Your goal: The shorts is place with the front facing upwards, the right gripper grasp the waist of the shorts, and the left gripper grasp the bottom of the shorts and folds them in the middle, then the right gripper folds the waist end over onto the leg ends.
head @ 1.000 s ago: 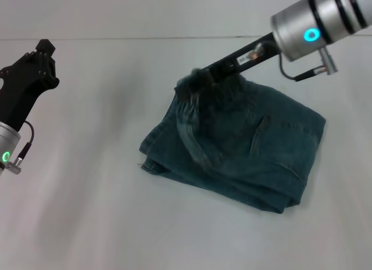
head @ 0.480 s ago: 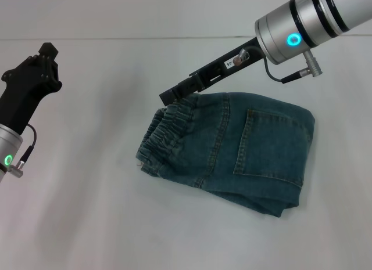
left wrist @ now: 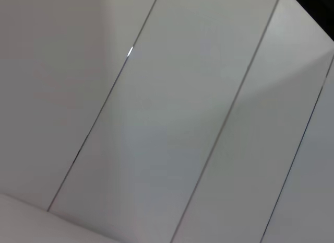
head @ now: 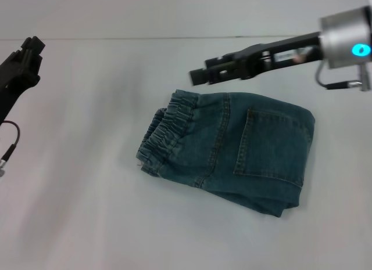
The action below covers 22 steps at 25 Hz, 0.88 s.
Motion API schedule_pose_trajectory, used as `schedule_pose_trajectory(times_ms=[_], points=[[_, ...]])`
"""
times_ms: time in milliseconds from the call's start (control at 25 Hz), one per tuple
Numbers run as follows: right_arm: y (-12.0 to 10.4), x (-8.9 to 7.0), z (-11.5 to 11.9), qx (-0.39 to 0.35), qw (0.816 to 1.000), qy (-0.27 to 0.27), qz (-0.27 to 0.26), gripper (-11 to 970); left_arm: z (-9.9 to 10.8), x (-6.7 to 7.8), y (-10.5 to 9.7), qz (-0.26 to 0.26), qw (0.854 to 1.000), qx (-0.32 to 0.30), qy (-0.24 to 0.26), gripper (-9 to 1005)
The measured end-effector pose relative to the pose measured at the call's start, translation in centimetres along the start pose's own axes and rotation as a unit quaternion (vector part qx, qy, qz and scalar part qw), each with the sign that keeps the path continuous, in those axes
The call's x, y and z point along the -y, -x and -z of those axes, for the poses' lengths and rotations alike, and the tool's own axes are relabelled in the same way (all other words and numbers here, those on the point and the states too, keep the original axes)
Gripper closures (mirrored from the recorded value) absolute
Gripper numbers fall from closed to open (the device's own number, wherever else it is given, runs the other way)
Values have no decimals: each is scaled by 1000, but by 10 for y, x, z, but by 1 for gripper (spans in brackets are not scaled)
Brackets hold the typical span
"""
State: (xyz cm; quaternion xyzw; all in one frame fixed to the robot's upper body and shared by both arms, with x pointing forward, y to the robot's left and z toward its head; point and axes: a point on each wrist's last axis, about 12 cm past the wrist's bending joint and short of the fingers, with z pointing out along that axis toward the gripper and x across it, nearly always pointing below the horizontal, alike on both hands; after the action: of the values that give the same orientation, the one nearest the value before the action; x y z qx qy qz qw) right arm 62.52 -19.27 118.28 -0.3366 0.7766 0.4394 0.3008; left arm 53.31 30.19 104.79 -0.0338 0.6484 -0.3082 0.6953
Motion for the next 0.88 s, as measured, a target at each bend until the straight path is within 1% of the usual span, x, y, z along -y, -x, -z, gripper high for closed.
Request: schedule_pose_trajectory(times_ms=[80, 160, 200, 240, 280, 320, 360, 480, 520, 560, 600, 640, 680, 880], points=[[-12, 1, 18, 38, 999, 12, 3, 121, 6, -4, 9, 17, 999, -14, -25, 937], [-29, 4, 38, 67, 998, 14, 3, 124, 6, -4, 9, 17, 999, -14, -25, 875], [-36, 5, 46, 74, 997, 11, 1, 125, 8, -4, 16, 20, 997, -42, -59, 844], [-45, 7, 54, 78, 997, 9, -1, 127, 13, -3, 26, 13, 989, -97, -112, 813], [-53, 8, 62, 81, 997, 6, -4, 126, 16, -3, 30, 8, 985, -113, -128, 784], [-67, 9, 76, 83, 997, 3, -6, 125, 19, -2, 35, 3, 980, -135, -149, 755], [-67, 9, 76, 83, 997, 3, -6, 124, 23, 0, 40, -5, 973, -159, -168, 726], [-89, 7, 92, 85, 996, 4, -9, 124, 36, 6, 56, -17, 953, -216, -211, 640], [-105, 5, 103, 90, 996, -1, -6, 125, 40, 8, 59, -20, 949, -228, -218, 581], [-105, 5, 103, 90, 996, -1, -6, 127, 44, 11, 64, -24, 942, -248, -226, 522], [-114, 4, 107, 94, 996, -6, -4, 128, 49, 13, 67, -24, 936, -266, -231, 462], [-128, 3, 114, 97, 995, -17, 3, 130, 52, 15, 69, -27, 930, -283, -234, 403], [-128, 3, 114, 97, 995, -17, 3, 130, 54, 16, 70, -24, 925, -298, -235, 344], [-155, 0, 120, 90, 995, -37, 24, 131, 60, 19, 64, -12, 899, -370, -235, 197]])
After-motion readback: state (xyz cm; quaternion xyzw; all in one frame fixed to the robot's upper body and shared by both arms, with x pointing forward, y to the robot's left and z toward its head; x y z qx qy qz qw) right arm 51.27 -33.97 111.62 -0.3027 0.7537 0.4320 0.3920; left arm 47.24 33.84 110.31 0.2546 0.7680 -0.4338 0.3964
